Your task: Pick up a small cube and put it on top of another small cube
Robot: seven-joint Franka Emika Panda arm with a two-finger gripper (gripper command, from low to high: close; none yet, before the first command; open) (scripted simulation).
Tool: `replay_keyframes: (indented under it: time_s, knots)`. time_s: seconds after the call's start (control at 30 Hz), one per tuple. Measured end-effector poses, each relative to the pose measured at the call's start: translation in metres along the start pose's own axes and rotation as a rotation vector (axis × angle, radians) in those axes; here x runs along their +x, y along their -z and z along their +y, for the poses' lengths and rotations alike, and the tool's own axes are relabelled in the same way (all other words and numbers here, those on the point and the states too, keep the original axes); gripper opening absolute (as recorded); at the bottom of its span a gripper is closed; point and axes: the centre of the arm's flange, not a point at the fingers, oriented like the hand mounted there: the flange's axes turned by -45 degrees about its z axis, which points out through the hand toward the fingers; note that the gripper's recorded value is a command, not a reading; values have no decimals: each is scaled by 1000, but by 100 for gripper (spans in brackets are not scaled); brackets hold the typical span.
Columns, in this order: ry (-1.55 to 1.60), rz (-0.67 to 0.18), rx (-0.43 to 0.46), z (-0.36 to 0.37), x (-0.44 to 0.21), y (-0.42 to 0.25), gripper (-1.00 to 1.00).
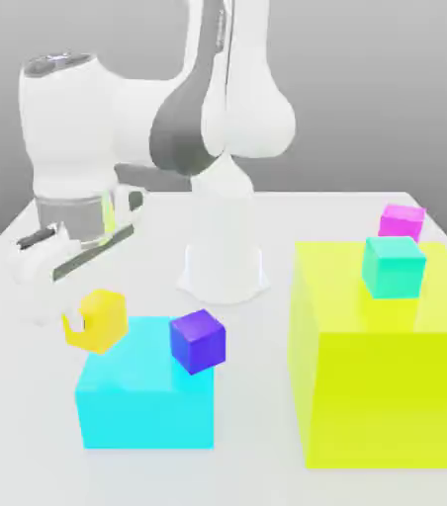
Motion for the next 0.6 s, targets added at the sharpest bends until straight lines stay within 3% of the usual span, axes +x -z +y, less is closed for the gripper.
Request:
replay_keyframes:
  time_s: [0.17, 0.37, 0.5, 0.53, 0.6]
  knots:
    - [289, -7, -7, 20, -123, 62, -100]
    - [640, 13, -34, 106, -256, 119, -100]
    - [696, 19, -40, 126, -273, 77, -100]
    - [698, 19, -40, 127, -273, 70, 100]
    - [698, 19, -40, 127, -273, 70, 100]
